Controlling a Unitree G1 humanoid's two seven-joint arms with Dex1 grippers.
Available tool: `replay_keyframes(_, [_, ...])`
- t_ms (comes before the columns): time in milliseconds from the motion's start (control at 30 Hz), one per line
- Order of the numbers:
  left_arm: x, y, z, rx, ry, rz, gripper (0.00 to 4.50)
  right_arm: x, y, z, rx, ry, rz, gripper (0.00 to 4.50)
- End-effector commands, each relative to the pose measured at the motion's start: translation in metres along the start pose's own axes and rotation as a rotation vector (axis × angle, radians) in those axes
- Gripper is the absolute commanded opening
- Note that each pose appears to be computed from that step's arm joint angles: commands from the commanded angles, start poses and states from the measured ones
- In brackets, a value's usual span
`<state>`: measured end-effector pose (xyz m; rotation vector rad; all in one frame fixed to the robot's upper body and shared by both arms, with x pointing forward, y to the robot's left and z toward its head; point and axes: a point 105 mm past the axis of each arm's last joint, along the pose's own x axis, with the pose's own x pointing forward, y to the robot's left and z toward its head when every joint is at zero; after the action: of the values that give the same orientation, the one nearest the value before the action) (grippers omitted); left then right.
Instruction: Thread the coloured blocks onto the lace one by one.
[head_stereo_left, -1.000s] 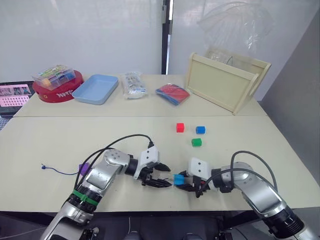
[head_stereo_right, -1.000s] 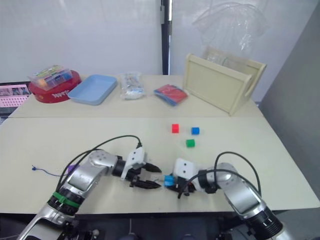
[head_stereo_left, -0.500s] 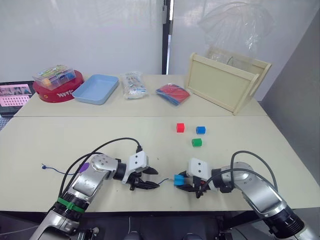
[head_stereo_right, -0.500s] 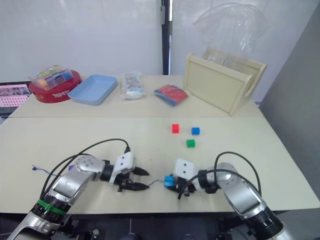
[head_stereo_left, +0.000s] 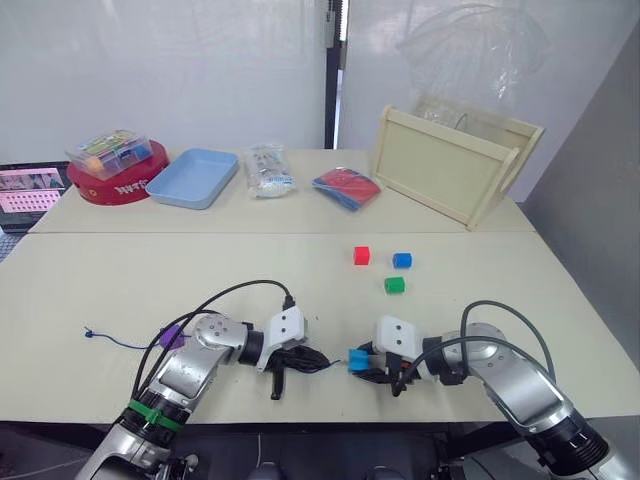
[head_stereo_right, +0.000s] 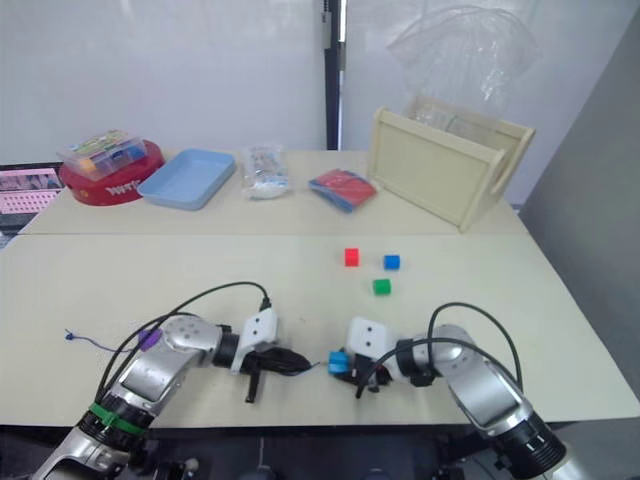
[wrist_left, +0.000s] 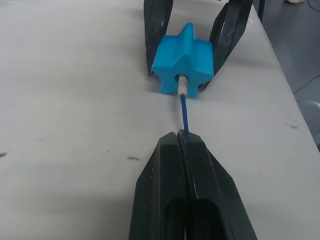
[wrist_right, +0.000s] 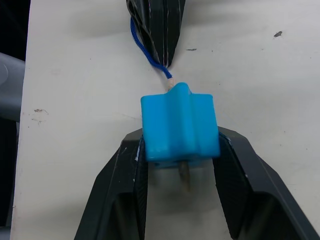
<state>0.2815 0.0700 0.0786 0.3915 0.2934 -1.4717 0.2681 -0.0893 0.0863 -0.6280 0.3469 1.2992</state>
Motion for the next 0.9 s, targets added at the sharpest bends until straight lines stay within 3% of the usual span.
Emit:
replay_keyframes(33, [0.001, 0.001, 0.000, 0.010, 0.012, -0.001, 0.02, 0.005, 0.009, -0.010, 0.022, 0.033, 0.034, 1.33])
replay_keyframes(133, [-0.006, 0.008, 0.005, 0.010, -0.010, 0.037, 0.02, 0.005, 0.008, -0.010, 0.021, 0.035, 0.031, 1.33])
replay_keyframes(367, [-0.012, 0.009, 0.018, 0.012, -0.042, 0.048, 2.09, 0.006, 0.008, -0.011, 0.021, 0.036, 0.029, 1.33])
replay_keyframes(500, [-0.014, 0.002, 0.019, -0.027, -0.042, 0.010, 2.09, 0.005, 0.008, -0.011, 0.021, 0.039, 0.029, 1.33])
replay_keyframes(733, [-0.006, -0.012, -0.006, -0.072, 0.030, -0.015, 2.09, 0.005, 0.007, -0.012, 0.017, 0.043, 0.030, 1.33])
replay_keyframes(867, [-0.005, -0.012, -0.008, -0.078, 0.024, -0.016, 2.09, 0.004, 0.006, -0.013, 0.017, 0.050, 0.029, 1.33])
replay_keyframes(900, [-0.006, -0.009, -0.017, -0.039, 0.072, 0.003, 2.09, 0.004, 0.006, -0.013, 0.017, 0.048, 0.029, 1.33])
